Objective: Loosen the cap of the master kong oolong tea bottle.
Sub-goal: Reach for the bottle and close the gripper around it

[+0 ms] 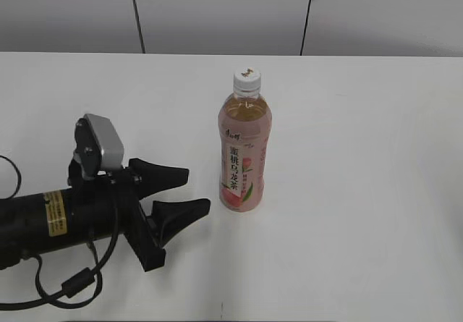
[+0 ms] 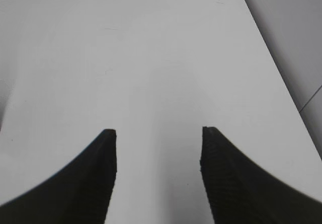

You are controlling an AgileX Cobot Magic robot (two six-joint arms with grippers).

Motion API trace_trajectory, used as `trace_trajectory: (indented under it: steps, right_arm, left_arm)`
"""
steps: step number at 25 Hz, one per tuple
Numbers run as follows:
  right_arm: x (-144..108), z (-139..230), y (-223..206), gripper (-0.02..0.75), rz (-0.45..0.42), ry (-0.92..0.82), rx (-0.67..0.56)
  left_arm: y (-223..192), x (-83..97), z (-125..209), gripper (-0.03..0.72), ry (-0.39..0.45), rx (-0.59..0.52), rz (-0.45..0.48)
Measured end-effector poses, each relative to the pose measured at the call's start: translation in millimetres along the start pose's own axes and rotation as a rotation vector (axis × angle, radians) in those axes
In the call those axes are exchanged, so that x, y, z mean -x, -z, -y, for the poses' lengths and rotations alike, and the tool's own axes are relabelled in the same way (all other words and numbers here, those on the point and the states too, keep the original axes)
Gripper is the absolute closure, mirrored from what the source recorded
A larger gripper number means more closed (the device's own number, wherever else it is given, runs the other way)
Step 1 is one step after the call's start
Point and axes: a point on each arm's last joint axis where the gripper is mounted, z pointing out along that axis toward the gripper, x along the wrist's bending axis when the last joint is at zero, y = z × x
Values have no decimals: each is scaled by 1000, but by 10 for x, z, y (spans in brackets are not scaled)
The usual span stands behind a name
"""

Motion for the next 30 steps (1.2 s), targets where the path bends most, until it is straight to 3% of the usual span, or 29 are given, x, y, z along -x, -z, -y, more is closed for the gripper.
trace_trajectory:
  steps: [3, 8, 11, 16, 23, 30]
  right_arm:
    - [-8, -2, 0, 328, -9, -8, 2]
    - [-15, -2, 0, 328, -17, -16, 2]
    - [-16, -2, 0, 328, -18, -17, 2]
    - [-17, -3, 0, 328, -19, -18, 3]
    - [-18, -3, 0, 328, -19, -19, 3]
    - [-18, -3, 0, 328, -19, -19, 3]
  left_arm:
    - [-36, 66, 2, 267, -6, -4, 23]
    - [-38, -2, -19, 262, 24, 19, -53]
    - [-70, -39, -63, 218, 18, 38, -66]
    - [-179, -110, -175, 132, -22, 78, -50]
    - [-334, -165, -224, 118, -73, 95, 11]
    - [-553, -56, -165, 115, -70, 88, 51]
